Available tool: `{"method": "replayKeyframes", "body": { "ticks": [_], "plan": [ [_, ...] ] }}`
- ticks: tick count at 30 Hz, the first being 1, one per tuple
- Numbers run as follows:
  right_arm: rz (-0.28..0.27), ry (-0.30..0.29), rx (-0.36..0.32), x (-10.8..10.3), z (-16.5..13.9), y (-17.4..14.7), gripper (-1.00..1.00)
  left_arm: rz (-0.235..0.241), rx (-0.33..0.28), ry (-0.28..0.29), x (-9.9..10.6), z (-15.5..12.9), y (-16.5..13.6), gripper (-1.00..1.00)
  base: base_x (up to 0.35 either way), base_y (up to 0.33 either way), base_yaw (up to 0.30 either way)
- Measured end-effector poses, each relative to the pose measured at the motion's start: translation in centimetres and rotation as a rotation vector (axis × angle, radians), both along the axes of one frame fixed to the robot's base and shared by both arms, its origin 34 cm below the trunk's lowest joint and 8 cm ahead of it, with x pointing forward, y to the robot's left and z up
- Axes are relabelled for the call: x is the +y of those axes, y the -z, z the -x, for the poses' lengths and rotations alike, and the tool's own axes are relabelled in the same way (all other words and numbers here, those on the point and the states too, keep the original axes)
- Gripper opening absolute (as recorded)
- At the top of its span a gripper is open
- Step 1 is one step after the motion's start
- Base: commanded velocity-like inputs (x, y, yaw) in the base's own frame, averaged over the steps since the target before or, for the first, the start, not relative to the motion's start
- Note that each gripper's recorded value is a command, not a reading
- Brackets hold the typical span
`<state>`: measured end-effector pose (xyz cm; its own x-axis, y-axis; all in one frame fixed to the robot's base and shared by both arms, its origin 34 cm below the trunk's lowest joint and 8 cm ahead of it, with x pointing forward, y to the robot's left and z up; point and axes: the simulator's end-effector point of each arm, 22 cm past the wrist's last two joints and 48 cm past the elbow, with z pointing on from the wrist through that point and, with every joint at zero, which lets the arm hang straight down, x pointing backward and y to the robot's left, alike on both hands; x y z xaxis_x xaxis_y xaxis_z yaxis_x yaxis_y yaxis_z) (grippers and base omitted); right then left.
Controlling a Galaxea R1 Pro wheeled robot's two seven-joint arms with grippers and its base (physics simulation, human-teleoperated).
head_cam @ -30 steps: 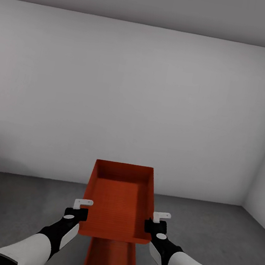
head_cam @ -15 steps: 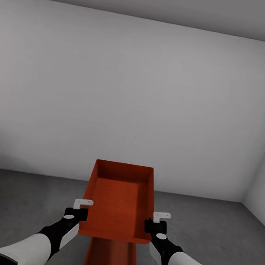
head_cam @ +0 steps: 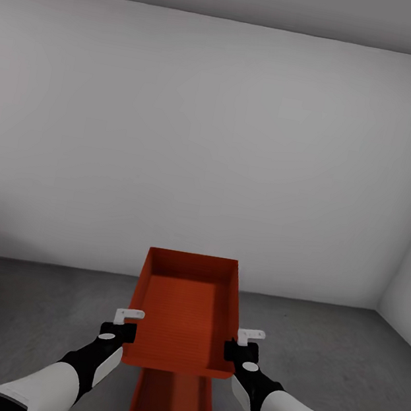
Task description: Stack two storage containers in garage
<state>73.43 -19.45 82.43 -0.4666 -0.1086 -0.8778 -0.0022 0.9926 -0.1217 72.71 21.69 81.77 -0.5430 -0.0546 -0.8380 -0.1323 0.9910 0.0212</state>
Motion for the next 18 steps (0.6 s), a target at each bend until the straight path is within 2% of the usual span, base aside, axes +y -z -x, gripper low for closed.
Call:
{"method": "replayKeyframes", "body": {
  "ticks": [18],
  "plan": [
    [0.000,0.000,0.028,0.0,0.2,1.7,-1.00,0.000,0.028,0.000,0.0,0.3,1.6,-1.00,0.000,0.000,0.000]
  ]
}}
